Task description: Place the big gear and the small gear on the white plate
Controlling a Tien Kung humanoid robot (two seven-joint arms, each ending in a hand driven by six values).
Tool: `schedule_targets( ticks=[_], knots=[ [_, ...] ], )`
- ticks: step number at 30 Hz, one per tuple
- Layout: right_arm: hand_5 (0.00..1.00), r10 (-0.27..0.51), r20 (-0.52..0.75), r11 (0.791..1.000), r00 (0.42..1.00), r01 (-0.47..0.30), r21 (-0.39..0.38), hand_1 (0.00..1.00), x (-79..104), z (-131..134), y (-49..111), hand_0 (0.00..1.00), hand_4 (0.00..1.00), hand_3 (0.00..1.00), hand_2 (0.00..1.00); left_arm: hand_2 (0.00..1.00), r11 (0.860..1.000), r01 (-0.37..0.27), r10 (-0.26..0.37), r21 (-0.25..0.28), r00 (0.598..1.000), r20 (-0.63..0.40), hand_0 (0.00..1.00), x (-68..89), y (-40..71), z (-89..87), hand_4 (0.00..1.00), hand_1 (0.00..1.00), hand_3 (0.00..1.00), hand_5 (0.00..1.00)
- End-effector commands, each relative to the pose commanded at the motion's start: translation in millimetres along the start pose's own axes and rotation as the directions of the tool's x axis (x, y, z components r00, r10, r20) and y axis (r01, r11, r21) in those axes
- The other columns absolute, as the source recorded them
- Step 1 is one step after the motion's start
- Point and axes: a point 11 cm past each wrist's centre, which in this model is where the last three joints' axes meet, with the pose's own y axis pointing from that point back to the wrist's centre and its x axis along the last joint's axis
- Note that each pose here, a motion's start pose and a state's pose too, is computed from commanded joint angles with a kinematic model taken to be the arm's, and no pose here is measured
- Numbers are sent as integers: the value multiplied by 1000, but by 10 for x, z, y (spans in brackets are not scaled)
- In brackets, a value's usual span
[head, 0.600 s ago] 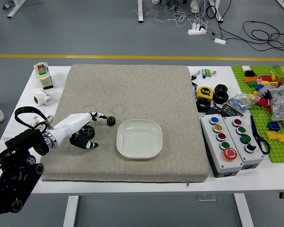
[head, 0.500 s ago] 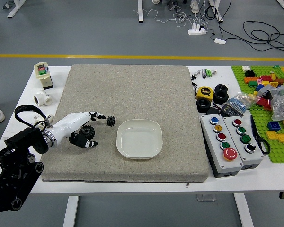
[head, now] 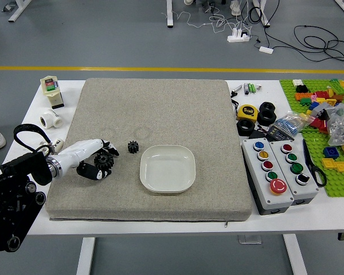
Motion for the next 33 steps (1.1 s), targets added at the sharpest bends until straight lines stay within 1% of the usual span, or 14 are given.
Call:
schedule_targets(
  ticks=[4, 5, 10, 11, 16, 17, 22, 23, 25, 33],
  knots=[
    [610, 0, 0, 1000, 1000, 0, 0, 669, -1, -2, 0, 656, 750, 556, 745, 737, 1000, 7, -7, 5, 1000, 2, 610, 18, 15, 6, 652, 666, 673, 2],
    [610, 0, 0, 1000, 1000, 0, 0, 669, -1, -2, 0, 657, 751, 556, 745, 614, 1000, 6, -6, 5, 1000, 3, 458, 23, 16, 8, 393, 544, 612, 2],
    [610, 0, 0, 1000, 1000, 0, 0, 669, -2, -5, 1, 657, 751, 556, 745, 614, 1000, -16, 15, 10, 1000, 15, 458, 77, 23, 34, 393, 544, 612, 2],
    [610, 0, 0, 1000, 1000, 0, 0, 669, -1, -5, 1, 657, 751, 556, 746, 502, 1000, -23, 23, 10, 1000, 17, 322, 89, 23, 42, 8, 430, 568, 2],
    [610, 0, 1, 1000, 1000, 0, 1, 669, 0, -8, 1, 657, 751, 556, 746, 502, 999, -41, 41, 7, 999, 26, 322, 112, 23, 68, 8, 430, 568, 2],
    [612, 0, 0, 1000, 1000, 0, 1, 669, 1, -9, 1, 657, 752, 555, 746, 417, 999, -47, 47, 7, 999, 26, 293, 117, 22, 71, 2, 339, 510, 2],
    [612, 0, 1, 1000, 1000, 0, 2, 669, 1, -14, 1, 657, 752, 555, 746, 417, 998, -59, 59, 3, 998, 28, 293, 139, 30, 76, 2, 339, 510, 2],
    [611, 0, 1, 1000, 1000, 0, 2, 669, 1, -14, 1, 657, 752, 556, 746, 412, 998, -62, 62, 2, 998, 29, 275, 145, 33, 79, 2, 327, 498, 2],
    [611, 0, 1, 1000, 1000, 0, 2, 669, -1, -17, 2, 657, 752, 556, 746, 412, 997, -72, 72, -3, 997, 31, 275, 166, 38, 98, 2, 327, 498, 2],
    [612, 0, 0, 1000, 1000, 0, 3, 670, 0, -21, 2, 657, 752, 556, 746, 401, 992, -117, 120, -54, 991, 55, 272, 253, 51, 264, 2, 319, 493, 2]
  ],
)
